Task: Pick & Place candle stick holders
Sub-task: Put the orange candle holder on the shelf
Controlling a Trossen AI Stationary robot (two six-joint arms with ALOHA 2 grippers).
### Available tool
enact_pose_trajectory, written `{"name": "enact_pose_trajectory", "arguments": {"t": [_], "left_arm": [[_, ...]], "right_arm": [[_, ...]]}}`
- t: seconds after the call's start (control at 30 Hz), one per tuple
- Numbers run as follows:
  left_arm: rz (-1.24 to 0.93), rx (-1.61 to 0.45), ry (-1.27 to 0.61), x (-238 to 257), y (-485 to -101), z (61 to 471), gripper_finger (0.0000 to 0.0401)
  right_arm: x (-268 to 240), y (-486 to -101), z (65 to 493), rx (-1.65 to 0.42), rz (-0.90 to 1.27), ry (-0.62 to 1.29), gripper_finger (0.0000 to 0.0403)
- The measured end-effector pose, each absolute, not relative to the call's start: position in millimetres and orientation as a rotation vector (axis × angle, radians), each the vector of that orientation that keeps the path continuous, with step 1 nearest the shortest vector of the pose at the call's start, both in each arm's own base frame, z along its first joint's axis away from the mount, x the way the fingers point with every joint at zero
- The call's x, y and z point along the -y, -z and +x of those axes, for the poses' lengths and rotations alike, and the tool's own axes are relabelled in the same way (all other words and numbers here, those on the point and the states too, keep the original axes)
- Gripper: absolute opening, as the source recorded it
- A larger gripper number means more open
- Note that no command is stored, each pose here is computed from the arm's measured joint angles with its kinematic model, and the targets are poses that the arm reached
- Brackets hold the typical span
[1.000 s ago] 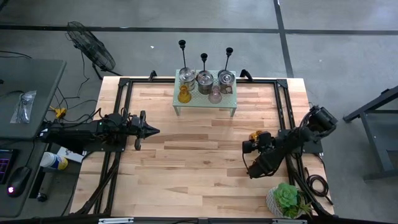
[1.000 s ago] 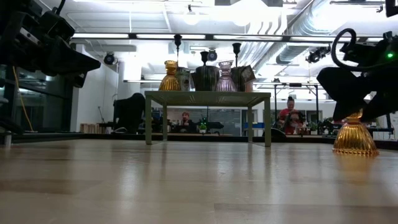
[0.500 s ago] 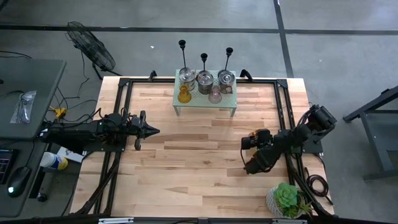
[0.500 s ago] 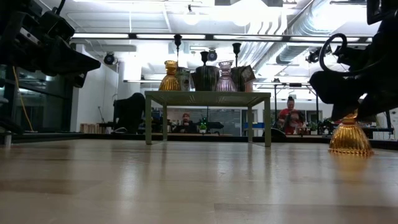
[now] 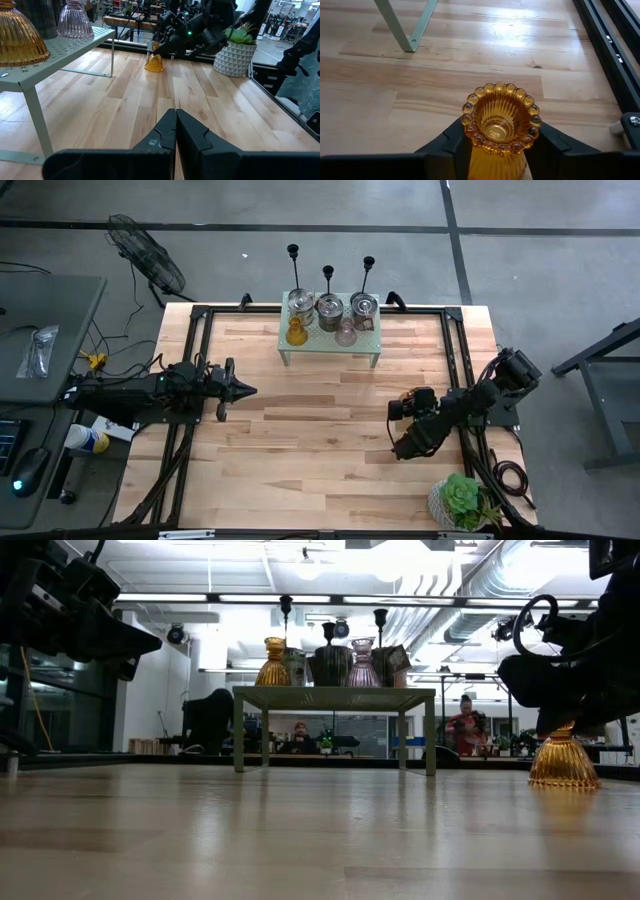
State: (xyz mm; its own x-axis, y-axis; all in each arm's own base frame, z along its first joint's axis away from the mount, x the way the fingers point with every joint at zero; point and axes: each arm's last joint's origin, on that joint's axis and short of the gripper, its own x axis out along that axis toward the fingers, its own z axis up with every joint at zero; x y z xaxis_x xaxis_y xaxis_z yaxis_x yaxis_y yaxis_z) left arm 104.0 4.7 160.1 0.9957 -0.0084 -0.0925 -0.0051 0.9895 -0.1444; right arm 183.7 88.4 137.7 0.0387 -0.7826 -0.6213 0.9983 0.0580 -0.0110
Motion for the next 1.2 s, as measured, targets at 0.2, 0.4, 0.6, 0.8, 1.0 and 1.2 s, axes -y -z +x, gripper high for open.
{"name": "enact_pose_trajectory", "arguments": {"t": [0.2, 0.4, 0.6, 0.8, 1.0, 1.2], "left_arm": [[-0.145, -0.093, 0.002, -4.7, -160.0, 104.0, 0.0000], [-0.145, -0.093, 0.002, -4.6, -160.0, 104.0, 0.0000], [-0.145, -0.093, 0.002, -4.7, -160.1, 104.0, 0.0000], [-0.145, -0.093, 0.002, -4.6, -160.1, 104.0, 0.0000], [-0.145, -0.093, 0.002, -4.7, -160.1, 104.0, 0.0000], [-0.145, -0.093, 0.002, -4.6, -160.1, 104.0, 0.0000]], "right_arm": [[-88.3, -141.6, 183.2, -0.543, 0.528, 1.446, 0.0124], [-87.8, -146.8, 182.0, -0.561, 0.538, 1.427, 0.0124], [-89.2, -165.8, 184.7, -0.606, 0.520, 1.352, 0.0124], [-85.1, -196.6, 195.9, -0.638, 0.513, 1.281, 0.0124], [-71.5, -240.3, 217.5, -0.644, 0.461, 1.183, 0.0124], [-50.9, -281.6, 237.8, -0.672, 0.388, 1.133, 0.0124]]}}
